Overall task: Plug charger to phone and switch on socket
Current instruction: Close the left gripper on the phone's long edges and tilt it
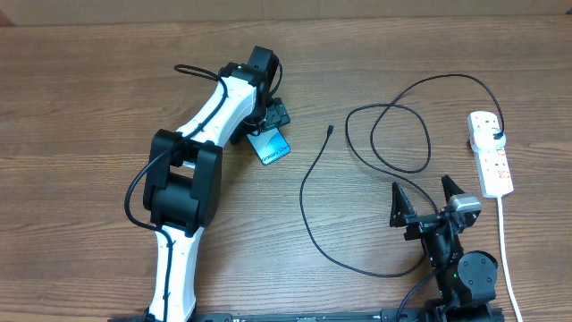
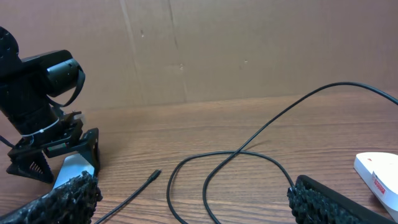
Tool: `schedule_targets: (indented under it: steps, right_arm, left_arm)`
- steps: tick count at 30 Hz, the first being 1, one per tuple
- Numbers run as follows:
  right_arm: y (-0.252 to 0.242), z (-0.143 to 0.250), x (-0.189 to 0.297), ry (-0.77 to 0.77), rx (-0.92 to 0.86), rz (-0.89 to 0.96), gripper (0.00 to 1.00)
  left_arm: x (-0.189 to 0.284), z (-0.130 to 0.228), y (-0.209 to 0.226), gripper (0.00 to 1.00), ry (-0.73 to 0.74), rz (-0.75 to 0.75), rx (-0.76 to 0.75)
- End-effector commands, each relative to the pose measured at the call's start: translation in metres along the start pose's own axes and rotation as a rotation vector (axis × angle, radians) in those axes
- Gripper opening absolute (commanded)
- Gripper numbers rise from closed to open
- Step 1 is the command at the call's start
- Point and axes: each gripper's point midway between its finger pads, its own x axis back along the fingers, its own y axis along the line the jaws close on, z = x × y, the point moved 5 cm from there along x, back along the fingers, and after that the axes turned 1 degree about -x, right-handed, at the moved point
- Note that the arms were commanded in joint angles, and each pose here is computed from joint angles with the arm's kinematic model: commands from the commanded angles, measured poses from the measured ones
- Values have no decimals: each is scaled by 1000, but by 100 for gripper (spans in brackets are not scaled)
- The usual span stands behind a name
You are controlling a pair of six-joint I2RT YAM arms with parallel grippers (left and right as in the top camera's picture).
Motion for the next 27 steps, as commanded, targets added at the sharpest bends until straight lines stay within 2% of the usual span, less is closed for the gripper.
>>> schedule_targets:
  steps: [1, 8, 20, 24, 27]
  right_arm:
    - [-1, 1, 0, -8, -3, 9, 100]
    - [-1, 1, 0, -8, -3, 9, 100]
    - [-1, 1, 0, -8, -3, 9, 100]
    - [-1, 1, 0, -8, -3, 9, 100]
    - [-1, 1, 0, -8, -3, 9, 100]
  left_arm:
    - [-17, 13, 4, 96, 63, -16, 45]
    - [-17, 13, 4, 90, 66, -15, 96]
    - [-17, 18, -2, 82, 64, -17, 78]
    - [-17, 19, -2, 82, 63, -17, 77]
    - [-17, 19, -2, 84, 63, -16, 77]
